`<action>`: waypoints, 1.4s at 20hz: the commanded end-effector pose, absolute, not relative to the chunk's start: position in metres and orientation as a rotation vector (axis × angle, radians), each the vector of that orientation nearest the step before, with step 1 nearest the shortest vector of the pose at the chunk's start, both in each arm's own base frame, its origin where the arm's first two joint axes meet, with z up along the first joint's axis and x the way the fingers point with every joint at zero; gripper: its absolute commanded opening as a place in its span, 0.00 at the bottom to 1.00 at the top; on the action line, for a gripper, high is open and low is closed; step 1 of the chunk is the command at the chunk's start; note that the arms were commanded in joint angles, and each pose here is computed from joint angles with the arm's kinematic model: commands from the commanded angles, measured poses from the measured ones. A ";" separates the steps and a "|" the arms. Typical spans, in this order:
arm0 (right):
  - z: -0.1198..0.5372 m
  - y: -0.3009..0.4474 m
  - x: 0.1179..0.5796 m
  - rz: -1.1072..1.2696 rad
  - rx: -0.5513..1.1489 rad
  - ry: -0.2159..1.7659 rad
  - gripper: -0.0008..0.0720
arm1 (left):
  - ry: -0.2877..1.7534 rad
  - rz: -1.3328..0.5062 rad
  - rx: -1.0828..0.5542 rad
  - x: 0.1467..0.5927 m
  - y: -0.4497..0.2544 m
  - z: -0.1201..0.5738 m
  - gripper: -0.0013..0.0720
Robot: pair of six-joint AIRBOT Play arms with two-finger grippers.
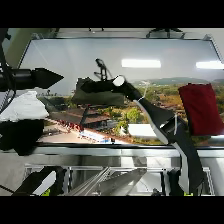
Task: Fold the shirts.
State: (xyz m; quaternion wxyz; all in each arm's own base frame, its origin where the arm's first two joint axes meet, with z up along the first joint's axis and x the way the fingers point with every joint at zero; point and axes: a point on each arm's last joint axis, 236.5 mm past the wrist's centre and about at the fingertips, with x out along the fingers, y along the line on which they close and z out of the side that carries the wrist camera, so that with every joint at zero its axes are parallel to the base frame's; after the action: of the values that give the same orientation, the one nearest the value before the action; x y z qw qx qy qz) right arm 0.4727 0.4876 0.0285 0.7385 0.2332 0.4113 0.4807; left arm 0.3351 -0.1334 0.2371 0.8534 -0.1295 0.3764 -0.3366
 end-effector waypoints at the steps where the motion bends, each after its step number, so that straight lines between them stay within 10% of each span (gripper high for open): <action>1: 0.056 0.408 0.470 1.083 0.507 1.072 0.51 | 0.816 -0.713 -0.281 0.329 -0.134 0.226 0.04; 5: 0.042 0.286 0.484 0.811 0.424 1.277 0.53 | 0.822 -0.719 -0.274 0.324 -0.135 0.227 0.04; 7: 0.013 0.244 0.488 0.655 0.427 1.374 0.88 | 0.831 -0.724 -0.272 0.322 -0.135 0.225 0.04; 21: -0.110 0.314 0.486 0.663 0.557 1.473 0.88 | 0.835 -0.727 -0.270 0.321 -0.136 0.225 0.04; 26: -0.070 0.353 0.492 0.824 0.637 1.358 0.08 | 0.854 -0.739 -0.266 0.316 -0.137 0.223 0.04; 28: -0.031 0.353 0.499 0.852 0.613 1.284 0.04 | 0.861 -0.744 -0.265 0.315 -0.137 0.222 0.04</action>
State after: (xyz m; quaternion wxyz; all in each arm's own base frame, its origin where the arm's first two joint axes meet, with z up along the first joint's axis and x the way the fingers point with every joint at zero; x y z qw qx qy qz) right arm 0.4906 0.3394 -0.0767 0.6629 0.2587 0.6131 0.3432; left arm 0.3181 -0.1364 0.2232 0.8381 -0.1264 0.4012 -0.3475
